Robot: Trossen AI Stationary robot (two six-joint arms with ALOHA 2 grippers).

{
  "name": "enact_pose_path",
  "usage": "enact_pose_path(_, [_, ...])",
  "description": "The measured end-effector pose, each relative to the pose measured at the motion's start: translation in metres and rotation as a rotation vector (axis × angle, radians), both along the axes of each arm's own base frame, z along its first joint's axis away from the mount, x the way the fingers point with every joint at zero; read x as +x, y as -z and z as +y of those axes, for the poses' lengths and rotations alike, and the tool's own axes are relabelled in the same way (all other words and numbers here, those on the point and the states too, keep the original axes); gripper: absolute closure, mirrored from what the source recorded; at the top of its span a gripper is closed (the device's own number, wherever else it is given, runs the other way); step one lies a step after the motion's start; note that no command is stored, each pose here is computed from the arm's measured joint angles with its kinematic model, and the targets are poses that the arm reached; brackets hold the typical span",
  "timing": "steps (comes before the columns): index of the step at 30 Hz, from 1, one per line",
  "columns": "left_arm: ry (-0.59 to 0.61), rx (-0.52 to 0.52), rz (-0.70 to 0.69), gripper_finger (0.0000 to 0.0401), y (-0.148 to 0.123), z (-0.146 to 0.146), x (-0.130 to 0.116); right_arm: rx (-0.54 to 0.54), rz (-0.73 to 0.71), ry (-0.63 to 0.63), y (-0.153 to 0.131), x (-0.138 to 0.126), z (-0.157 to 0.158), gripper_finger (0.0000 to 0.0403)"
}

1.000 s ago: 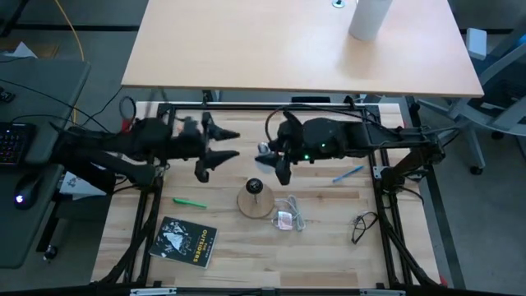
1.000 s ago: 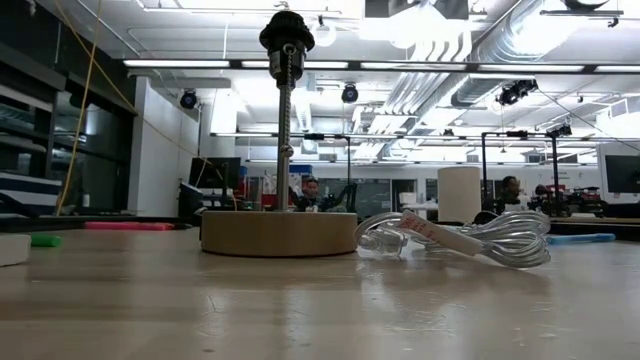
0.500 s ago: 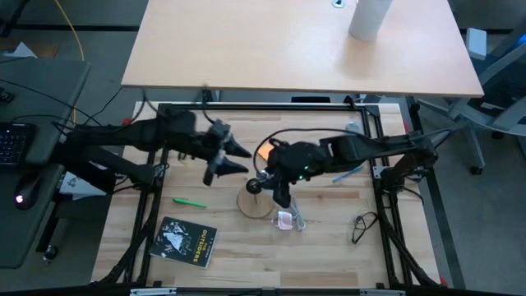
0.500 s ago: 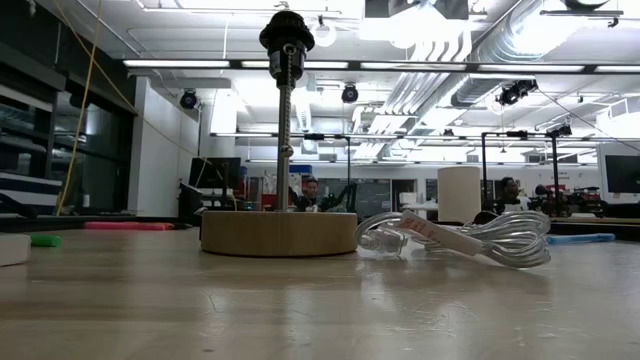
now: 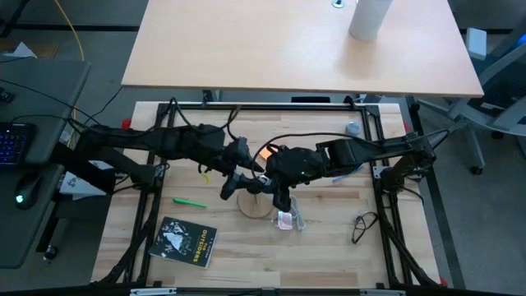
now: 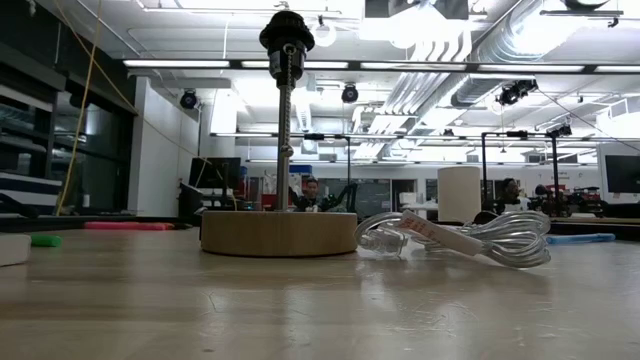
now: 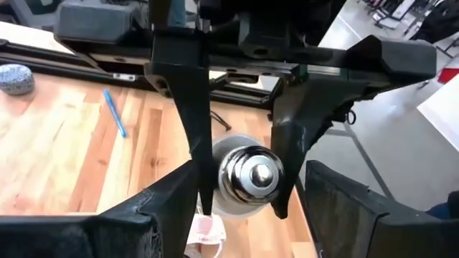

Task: Screw lightbulb
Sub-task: Insert the white lightbulb into the lamp

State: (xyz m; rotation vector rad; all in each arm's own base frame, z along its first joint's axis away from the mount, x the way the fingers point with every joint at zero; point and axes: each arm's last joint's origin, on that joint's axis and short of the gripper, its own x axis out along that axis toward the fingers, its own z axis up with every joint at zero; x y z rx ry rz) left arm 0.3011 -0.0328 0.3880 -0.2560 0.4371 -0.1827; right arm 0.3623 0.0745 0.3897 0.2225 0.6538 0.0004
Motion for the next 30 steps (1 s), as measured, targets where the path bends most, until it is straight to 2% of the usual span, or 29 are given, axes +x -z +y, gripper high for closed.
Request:
enact_pose_path(5, [-0.011,0.006,0.005,0.0174,0.002,0.000,0.003,-0.011,0.004,0.001,0.000,0.000,-0.001,0.0245])
enact_pose_path(8, [-0.034,0.017,0.000,0.0191,0.002,0.000,0.003,-0.024,0.010,-0.007,0.001,-0.001,-0.001,0.0245])
enact_pose_path(16, [-0.003,0.091,-0.014,0.0291,0.002,-0.006,0.002,-0.024,0.012,-0.006,0.001,-0.001,-0.001,0.0245])
enact_pose_path(19, [0.001,0.124,-0.021,0.0315,0.002,-0.009,0.002,-0.025,0.013,-0.005,0.001,-0.001,-0.001,0.0245])
enact_pose_path(21, [0.002,0.134,-0.029,0.0316,0.001,-0.010,0.002,-0.025,0.012,-0.005,0.001,-0.001,-0.001,0.0245])
enact_pose_path(27, [0.011,0.162,-0.045,0.0274,0.000,-0.009,0.002,-0.024,0.004,-0.003,0.000,0.000,-0.003,0.0245])
enact_pose_path(30, [0.014,0.170,-0.053,0.0271,0.000,-0.010,0.002,-0.022,-0.011,-0.003,-0.001,0.001,-0.003,0.0244])
